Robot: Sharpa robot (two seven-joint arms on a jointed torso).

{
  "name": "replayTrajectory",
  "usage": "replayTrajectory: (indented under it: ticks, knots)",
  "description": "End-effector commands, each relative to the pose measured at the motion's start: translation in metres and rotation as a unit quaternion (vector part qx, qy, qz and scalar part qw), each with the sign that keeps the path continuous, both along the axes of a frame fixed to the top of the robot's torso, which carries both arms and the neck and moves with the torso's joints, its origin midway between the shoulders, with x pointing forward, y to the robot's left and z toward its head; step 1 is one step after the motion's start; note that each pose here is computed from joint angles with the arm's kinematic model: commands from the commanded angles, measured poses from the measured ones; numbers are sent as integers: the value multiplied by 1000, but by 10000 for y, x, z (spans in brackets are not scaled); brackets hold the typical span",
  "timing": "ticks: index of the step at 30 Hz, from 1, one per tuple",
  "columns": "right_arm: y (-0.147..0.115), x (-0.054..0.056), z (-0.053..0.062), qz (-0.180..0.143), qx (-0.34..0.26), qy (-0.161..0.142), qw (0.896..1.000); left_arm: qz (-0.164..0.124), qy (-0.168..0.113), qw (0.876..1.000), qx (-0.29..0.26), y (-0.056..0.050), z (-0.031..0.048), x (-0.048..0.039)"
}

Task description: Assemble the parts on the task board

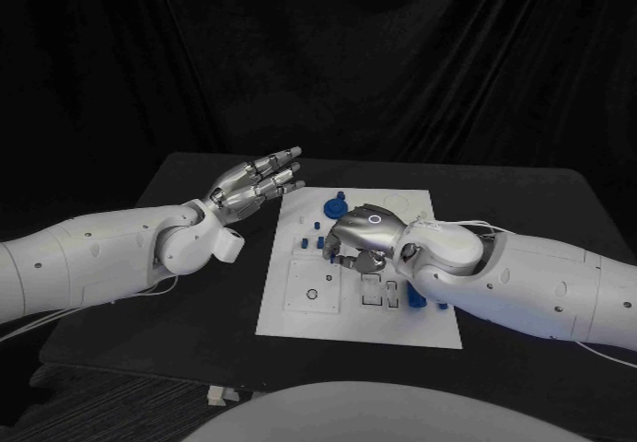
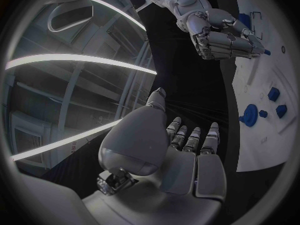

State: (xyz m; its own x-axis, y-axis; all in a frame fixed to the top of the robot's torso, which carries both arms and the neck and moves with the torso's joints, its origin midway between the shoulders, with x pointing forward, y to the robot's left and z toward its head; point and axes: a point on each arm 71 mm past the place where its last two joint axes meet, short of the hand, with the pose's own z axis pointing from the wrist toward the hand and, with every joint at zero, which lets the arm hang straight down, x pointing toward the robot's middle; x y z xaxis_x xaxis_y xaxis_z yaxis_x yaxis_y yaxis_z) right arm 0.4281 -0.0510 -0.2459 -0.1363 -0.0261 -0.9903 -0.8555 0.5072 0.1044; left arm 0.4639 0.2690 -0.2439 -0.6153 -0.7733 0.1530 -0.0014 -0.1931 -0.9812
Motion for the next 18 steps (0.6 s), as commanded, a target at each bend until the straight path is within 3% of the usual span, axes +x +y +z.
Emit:
replayTrajectory:
  ticks: [1,18]
  knots:
    - [6,-14,-51,-6,-5,1,1000,2,-4,1000,-8,-8,8,-1]
    - [41,-61,-181,-8,-5,13,1000,0,-3,1000,-8,-12,1,6]
